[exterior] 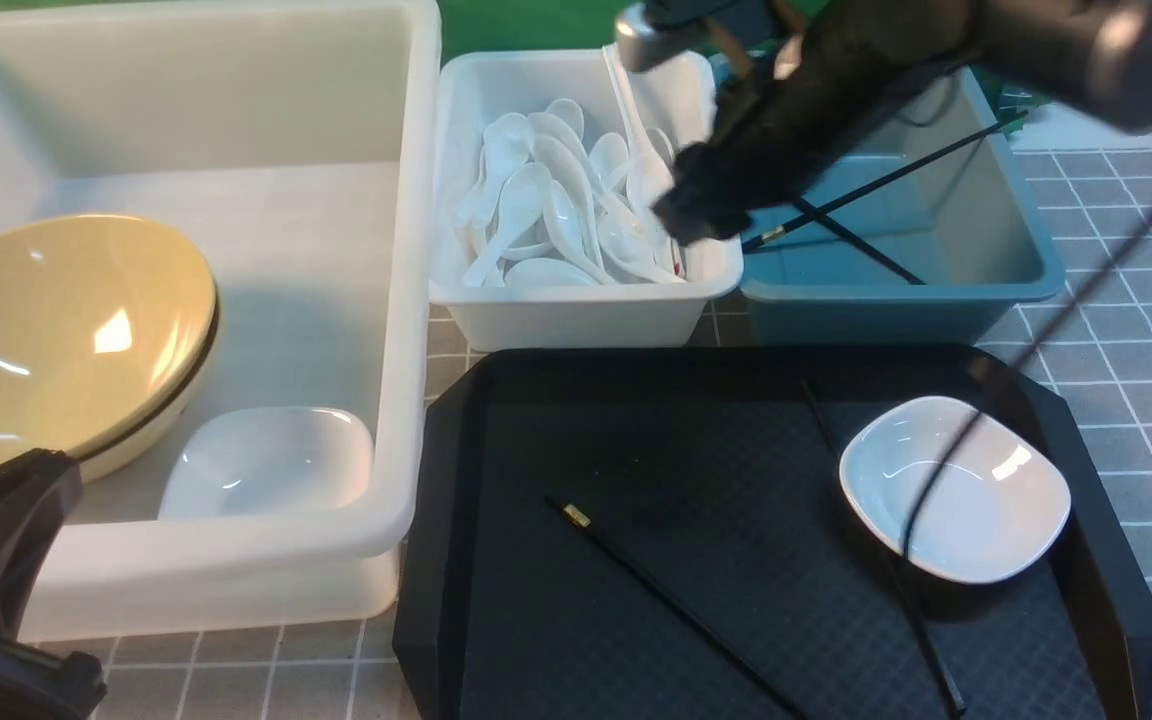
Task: On grey table put chopsticks spoon bowls plates into blue grey white boxes.
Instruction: 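Place the white spoon into the bin of spoons with the right gripper, then move the grippers toward the tableware on the black tray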
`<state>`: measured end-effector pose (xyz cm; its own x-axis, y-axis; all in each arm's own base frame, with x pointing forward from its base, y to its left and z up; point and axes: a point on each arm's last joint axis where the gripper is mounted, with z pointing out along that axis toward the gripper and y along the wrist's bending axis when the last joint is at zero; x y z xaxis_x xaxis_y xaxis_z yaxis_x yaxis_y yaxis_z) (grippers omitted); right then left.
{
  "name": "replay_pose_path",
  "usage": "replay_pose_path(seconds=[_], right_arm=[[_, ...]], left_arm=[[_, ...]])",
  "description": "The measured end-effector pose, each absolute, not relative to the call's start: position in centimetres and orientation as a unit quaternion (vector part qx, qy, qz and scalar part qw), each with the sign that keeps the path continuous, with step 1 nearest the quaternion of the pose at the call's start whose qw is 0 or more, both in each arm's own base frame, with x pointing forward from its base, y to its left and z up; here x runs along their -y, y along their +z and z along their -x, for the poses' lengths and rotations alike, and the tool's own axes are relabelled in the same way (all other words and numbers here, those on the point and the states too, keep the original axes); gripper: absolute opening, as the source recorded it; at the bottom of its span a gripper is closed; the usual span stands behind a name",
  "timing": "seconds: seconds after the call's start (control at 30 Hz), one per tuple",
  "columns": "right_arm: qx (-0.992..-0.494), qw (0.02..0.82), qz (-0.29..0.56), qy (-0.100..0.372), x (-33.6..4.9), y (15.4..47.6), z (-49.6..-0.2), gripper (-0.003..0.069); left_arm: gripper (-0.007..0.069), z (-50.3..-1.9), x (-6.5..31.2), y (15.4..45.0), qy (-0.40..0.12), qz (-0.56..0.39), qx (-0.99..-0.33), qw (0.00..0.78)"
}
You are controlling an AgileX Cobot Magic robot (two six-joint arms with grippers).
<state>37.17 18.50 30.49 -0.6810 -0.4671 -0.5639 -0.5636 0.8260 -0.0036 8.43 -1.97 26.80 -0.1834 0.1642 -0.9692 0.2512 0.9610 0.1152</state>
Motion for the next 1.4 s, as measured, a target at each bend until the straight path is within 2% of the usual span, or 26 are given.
replay_pose_path(seconds=[0.03, 0.17, 0.3, 0.33, 0.53, 0.73, 0.87, 1.1, 1.17, 1.4], right_arm=[[-0.914, 0.281, 0.28, 0.086, -18.4, 30.5, -36.9, 0.0323], [-0.937, 0.221, 0.258, 0.082, -15.5, 28.5, -30.9, 0.0288], [-0.952, 0.159, 0.251, 0.072, -13.7, 25.3, -27.2, 0.0289], [-0.958, 0.127, 0.25, 0.066, -13.1, 23.6, -25.8, 0.0293], [-0.968, 0.061, 0.238, 0.052, -12.0, 19.5, -23.6, 0.0304], [-0.966, 0.084, 0.239, 0.051, -12.5, 17.3, -24.8, 0.0303], [-0.965, 0.086, 0.242, 0.049, -12.7, 16.3, -25.3, 0.0267], [-0.959, 0.085, 0.265, 0.043, -12.8, 16.0, -25.6, 0.012], [-0.949, 0.088, 0.3, 0.041, -13.4, 16.0, -25.4, 0.0075], [-0.904, 0.112, 0.409, 0.049, -17.6, 16.0, -23.3, 0.0067]], left_arm=[[-0.0008, -8.4, 2.0, 26.8, -0.035, -0.135, -0.768, 0.625], [-0.0008, -8.4, 2.0, 26.9, -0.035, -0.135, -0.766, 0.628], [-0.0008, -8.5, 2.0, 27.0, -0.036, -0.134, -0.761, 0.634], [-0.0008, -8.5, 2.0, 27.1, -0.037, -0.133, -0.759, 0.636], [-0.0008, -8.5, 2.0, 27.1, -0.038, -0.133, -0.759, 0.637], [-0.0008, -8.5, 2.0, 27.0, -0.038, -0.133, -0.759, 0.636], [-0.0008, -8.5, 2.0, 27.0, -0.038, -0.132, -0.759, 0.636], [-0.0008, -8.5, 2.0, 27.1, -0.038, -0.132, -0.758, 0.637], [-0.0008, -8.5, 2.0, 27.1, -0.038, -0.132, -0.758, 0.638], [-0.0008, -8.5, 2.0, 27.1, -0.038, -0.132, -0.757, 0.639]])
